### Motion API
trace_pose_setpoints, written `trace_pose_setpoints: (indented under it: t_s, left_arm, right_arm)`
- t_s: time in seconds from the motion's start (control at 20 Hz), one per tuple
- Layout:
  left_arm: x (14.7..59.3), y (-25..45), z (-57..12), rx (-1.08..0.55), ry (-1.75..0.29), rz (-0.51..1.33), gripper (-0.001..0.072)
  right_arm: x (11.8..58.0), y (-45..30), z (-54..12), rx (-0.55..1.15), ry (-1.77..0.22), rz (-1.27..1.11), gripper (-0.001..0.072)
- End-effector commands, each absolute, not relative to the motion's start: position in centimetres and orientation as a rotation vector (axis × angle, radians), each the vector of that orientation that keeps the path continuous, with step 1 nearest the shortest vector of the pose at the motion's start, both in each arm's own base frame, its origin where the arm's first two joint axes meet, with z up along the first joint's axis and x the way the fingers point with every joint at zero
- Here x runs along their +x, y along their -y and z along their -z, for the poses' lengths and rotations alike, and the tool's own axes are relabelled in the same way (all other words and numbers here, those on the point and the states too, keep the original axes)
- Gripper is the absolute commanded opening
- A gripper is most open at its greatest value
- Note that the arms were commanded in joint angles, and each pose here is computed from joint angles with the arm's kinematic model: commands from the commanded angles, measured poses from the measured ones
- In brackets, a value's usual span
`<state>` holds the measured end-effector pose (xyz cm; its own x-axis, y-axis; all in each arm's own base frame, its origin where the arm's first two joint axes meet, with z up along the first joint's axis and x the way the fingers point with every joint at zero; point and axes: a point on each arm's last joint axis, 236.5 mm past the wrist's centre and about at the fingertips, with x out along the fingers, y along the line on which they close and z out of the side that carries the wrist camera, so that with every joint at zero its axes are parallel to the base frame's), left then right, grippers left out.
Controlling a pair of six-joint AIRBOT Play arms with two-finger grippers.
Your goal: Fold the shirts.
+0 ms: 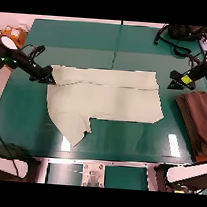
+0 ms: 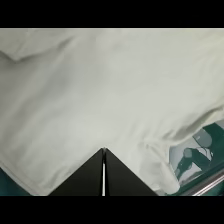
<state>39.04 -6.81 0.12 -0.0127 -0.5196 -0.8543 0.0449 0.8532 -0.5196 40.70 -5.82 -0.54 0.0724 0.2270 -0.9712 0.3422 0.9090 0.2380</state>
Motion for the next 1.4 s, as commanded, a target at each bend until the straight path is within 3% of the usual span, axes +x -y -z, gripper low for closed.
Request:
trace_pose_setpoints:
  t_s: [0.0,0.25,0.3,0.4,0.45,0.5,0.55,0.85,1.2,1.25,1.3,1.35]
  left_arm:
    - [34.8,5.9,-0.9,-0.351,-1.578,0.411,0.0025]
    - [27.1,4.5,1.1,-0.371,-1.481,0.174,0.0026]
    - [26.2,4.6,1.6,-0.400,-1.436,0.139,0.0026]
    - [24.8,4.8,2.9,-0.441,-1.387,0.096,0.0028]
    - [23.6,5.3,4.0,-0.445,-1.406,0.095,0.0062]
    - [22.6,5.9,5.1,-0.456,-1.435,0.087,0.0298]
    - [21.9,6.6,6.3,-0.476,-1.458,0.072,0.0425]
    - [19.0,10.0,10.2,-0.487,-1.506,0.083,0.0417]
    - [22.7,11.2,10.3,-0.640,-1.324,0.063,0.0415]
    - [23.0,11.2,10.1,-0.649,-1.310,0.063,0.0338]
    - [23.1,11.4,10.0,-0.640,-1.303,0.085,0.0047]
    - [23.1,11.7,9.9,-0.624,-1.302,0.112,0.0034]
  right_arm:
    - [35.0,5.4,0.0,0.458,-1.559,0.131,0.0014]
    - [25.0,3.1,3.6,0.553,-1.555,0.220,0.0015]
    - [23.7,2.3,4.6,0.575,-1.561,0.220,0.0045]
    - [22.7,0.8,6.4,0.639,-1.555,0.207,0.0307]
    - [22.8,0.2,7.2,0.677,-1.545,0.202,0.0335]
    - [23.1,-0.4,8.0,0.718,-1.523,0.201,0.0334]
    - [23.5,-0.8,8.6,0.758,-1.498,0.202,0.0333]
    - [24.3,-2.0,10.6,0.876,-1.467,0.218,0.0334]
    - [26.1,-2.7,11.7,0.970,-1.431,0.233,0.0335]
    - [26.5,-2.9,11.8,0.977,-1.420,0.232,0.0335]
    - [27.0,-3.1,11.8,0.977,-1.402,0.230,0.0335]
    - [27.5,-3.2,11.8,0.966,-1.383,0.225,0.0333]
